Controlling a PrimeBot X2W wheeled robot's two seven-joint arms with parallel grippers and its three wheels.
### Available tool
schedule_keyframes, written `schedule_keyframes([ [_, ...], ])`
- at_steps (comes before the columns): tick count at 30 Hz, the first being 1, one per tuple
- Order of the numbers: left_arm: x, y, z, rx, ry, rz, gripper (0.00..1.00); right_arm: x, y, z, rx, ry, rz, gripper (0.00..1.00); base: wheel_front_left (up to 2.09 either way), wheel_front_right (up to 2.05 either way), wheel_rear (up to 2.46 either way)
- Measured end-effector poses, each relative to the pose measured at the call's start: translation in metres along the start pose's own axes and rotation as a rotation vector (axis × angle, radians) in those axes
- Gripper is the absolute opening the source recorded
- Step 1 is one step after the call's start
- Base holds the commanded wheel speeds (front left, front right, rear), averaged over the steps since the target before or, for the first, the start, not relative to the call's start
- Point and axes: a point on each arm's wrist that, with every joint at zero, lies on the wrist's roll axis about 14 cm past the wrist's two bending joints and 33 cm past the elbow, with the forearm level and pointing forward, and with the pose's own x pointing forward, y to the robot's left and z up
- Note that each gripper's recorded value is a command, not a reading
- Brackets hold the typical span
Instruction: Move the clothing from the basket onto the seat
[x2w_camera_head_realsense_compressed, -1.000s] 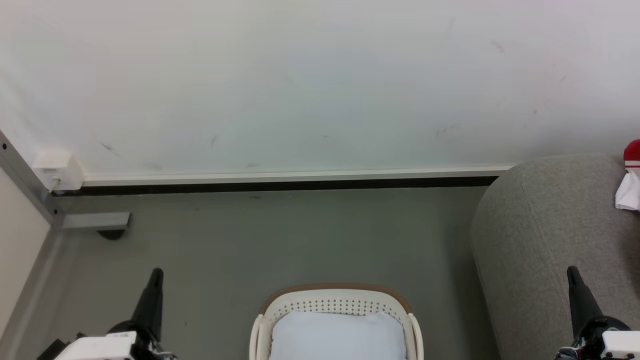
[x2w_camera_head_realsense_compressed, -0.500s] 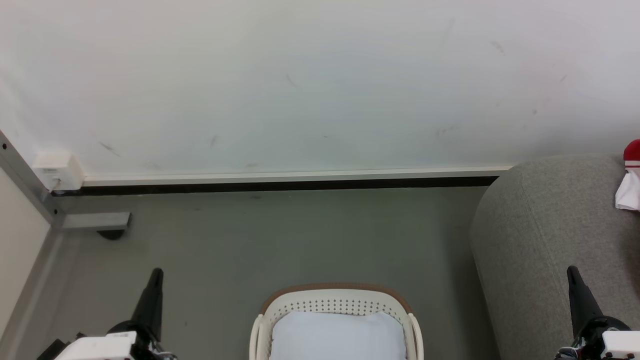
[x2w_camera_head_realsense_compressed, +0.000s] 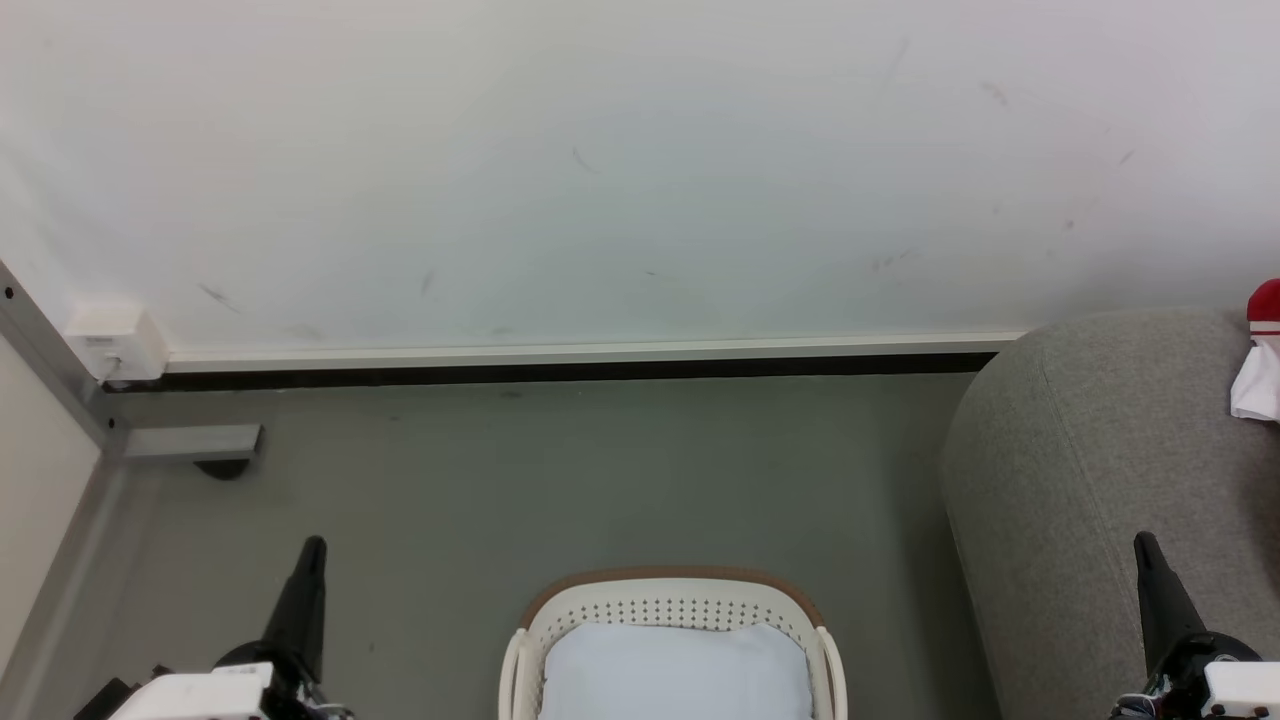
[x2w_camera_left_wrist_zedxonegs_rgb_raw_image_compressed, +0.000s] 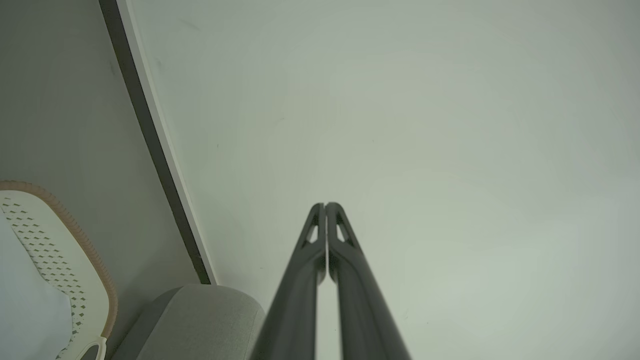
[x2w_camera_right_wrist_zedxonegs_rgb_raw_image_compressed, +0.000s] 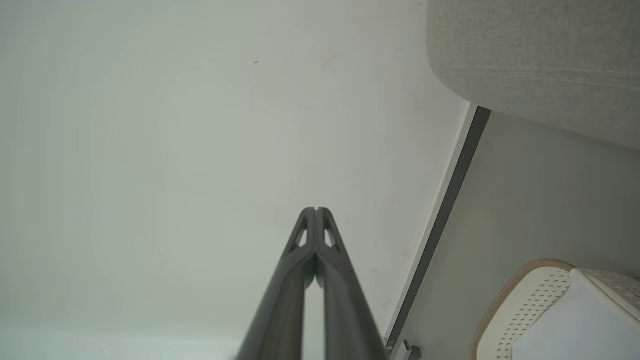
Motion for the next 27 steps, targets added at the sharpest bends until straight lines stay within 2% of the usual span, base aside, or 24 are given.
schedule_keyframes([
  [27, 0.0000, 0.0000, 0.0000, 0.000, 0.000, 0.000, 0.00, 0.0000, 0.0000, 0.0000, 0.000, 0.000, 0.000, 0.00, 0.00, 0.00, 0.00],
])
